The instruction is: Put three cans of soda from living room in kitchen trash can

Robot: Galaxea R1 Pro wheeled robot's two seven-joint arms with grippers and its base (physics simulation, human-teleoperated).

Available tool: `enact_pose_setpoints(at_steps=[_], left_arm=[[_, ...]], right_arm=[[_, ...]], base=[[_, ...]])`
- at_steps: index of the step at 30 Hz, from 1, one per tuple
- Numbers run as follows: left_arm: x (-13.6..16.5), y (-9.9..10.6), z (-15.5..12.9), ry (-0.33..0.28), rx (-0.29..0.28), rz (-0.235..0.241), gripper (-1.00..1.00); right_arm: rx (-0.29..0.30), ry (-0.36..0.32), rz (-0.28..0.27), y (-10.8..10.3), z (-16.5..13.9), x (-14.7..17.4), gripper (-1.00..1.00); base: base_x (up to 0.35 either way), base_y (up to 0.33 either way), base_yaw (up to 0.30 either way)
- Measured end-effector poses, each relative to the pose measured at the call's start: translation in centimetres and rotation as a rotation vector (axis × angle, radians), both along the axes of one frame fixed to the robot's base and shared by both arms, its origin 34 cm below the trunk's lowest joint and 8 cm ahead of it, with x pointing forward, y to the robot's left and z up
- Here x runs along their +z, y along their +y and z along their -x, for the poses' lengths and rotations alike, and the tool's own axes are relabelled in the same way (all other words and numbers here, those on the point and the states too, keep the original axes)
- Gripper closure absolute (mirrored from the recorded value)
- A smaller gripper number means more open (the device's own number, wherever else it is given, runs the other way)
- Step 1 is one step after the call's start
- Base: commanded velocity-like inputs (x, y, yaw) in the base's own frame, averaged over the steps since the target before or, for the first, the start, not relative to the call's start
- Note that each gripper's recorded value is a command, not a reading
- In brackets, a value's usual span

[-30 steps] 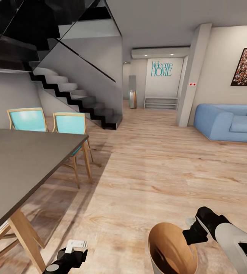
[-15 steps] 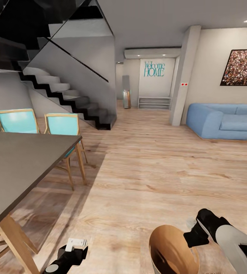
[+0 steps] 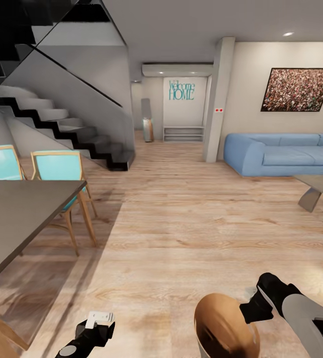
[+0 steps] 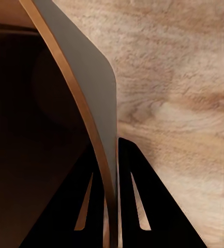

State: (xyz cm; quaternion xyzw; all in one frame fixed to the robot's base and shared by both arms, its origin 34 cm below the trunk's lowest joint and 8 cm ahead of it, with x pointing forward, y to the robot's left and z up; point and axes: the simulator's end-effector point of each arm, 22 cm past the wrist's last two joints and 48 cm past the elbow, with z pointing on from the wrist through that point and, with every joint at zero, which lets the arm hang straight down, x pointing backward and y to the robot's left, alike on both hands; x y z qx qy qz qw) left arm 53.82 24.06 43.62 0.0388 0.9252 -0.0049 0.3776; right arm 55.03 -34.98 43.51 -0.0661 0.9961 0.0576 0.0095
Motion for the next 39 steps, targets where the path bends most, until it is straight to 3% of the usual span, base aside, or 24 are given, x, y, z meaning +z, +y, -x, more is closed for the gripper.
enact_pose_setpoints(at_steps=[11,30,39], left_arm=[[-0.26,0.03,0.15,0.007,0.000,-0.001,-1.00],[-0.60,0.03,0.32,0.015,-0.002,-0.005,-1.00],[-0.78,0.12,0.41,0.018,0.002,-0.003,-1.00]], right_arm=[[-0.002,0.004,0.006,-0.41,0.13,-0.15,1.00],[0.001,0.010,0.009,-0.48,0.27,-0.45,1.00],[-0.010,0.015,0.007,-0.81,0.38,-0.58,1.00]], base=[[0.013,0.000,-0.243],[0.290,0.000,-0.219],[0.062,0.000,-0.136]])
